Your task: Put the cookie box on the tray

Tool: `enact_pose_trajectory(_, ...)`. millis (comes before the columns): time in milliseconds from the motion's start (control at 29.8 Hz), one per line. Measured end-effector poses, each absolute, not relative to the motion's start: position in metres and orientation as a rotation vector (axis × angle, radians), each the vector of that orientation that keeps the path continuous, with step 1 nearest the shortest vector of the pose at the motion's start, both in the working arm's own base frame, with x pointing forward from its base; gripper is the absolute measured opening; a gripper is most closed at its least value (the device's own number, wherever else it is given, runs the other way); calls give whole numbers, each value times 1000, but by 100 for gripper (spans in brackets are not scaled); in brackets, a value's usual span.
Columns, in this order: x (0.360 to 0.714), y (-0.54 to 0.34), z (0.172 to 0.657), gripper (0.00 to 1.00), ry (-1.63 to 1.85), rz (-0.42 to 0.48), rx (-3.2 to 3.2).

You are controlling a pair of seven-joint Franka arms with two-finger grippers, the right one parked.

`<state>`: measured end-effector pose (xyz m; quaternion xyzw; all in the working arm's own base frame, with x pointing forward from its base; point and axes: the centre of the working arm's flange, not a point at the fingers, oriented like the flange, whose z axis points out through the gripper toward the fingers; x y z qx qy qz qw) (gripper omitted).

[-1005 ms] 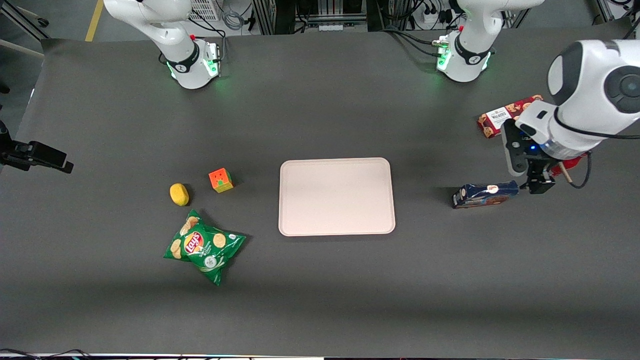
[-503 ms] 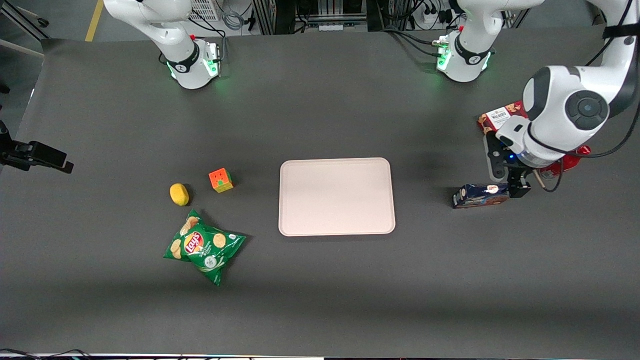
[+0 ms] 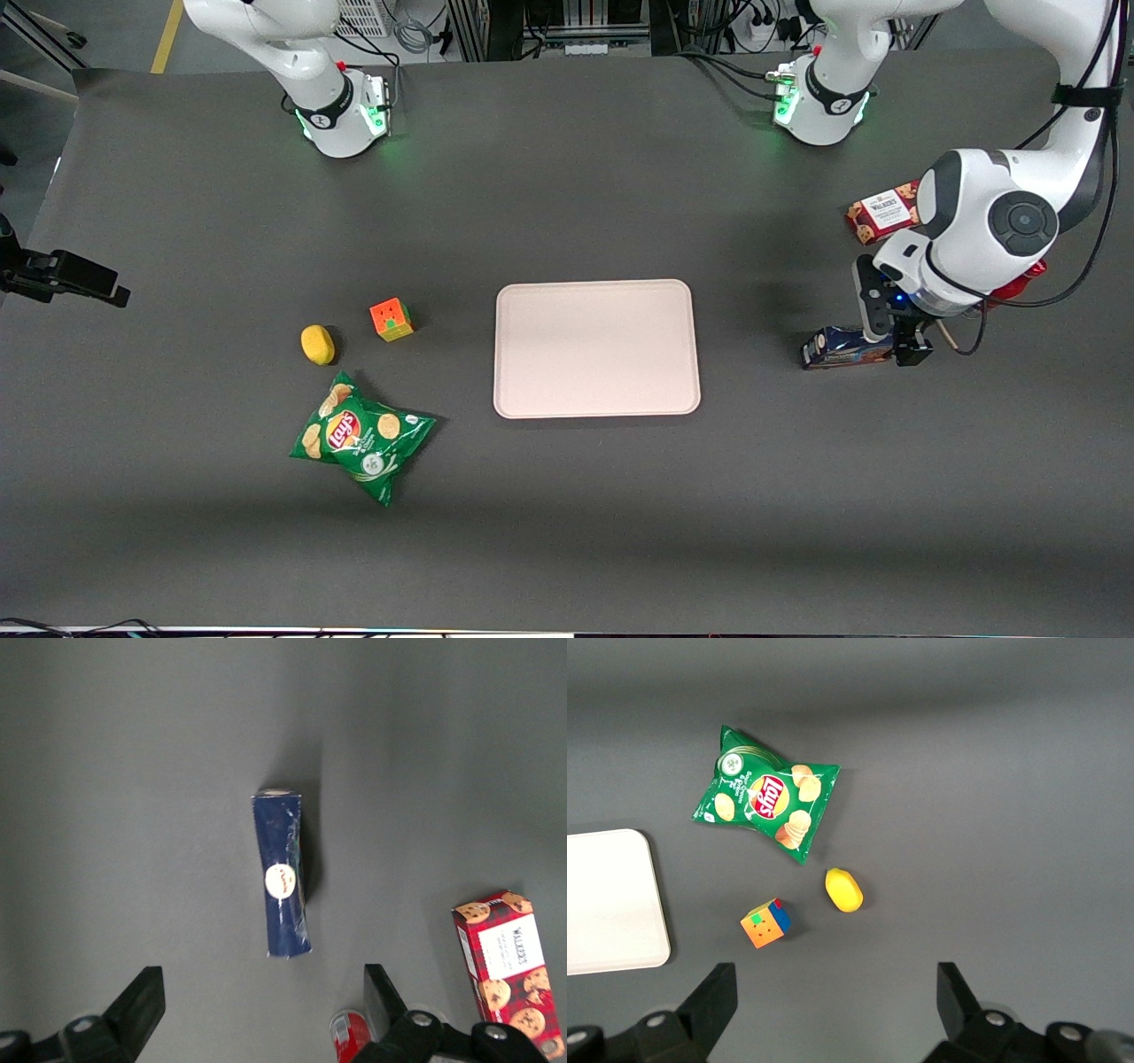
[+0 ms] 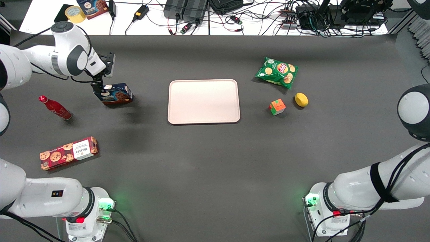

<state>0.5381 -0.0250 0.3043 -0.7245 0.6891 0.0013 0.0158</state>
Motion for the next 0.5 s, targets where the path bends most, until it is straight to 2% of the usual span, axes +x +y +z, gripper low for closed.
enact_pose_trajectory(503, 542, -23, 260, 100, 2129, -11, -2320)
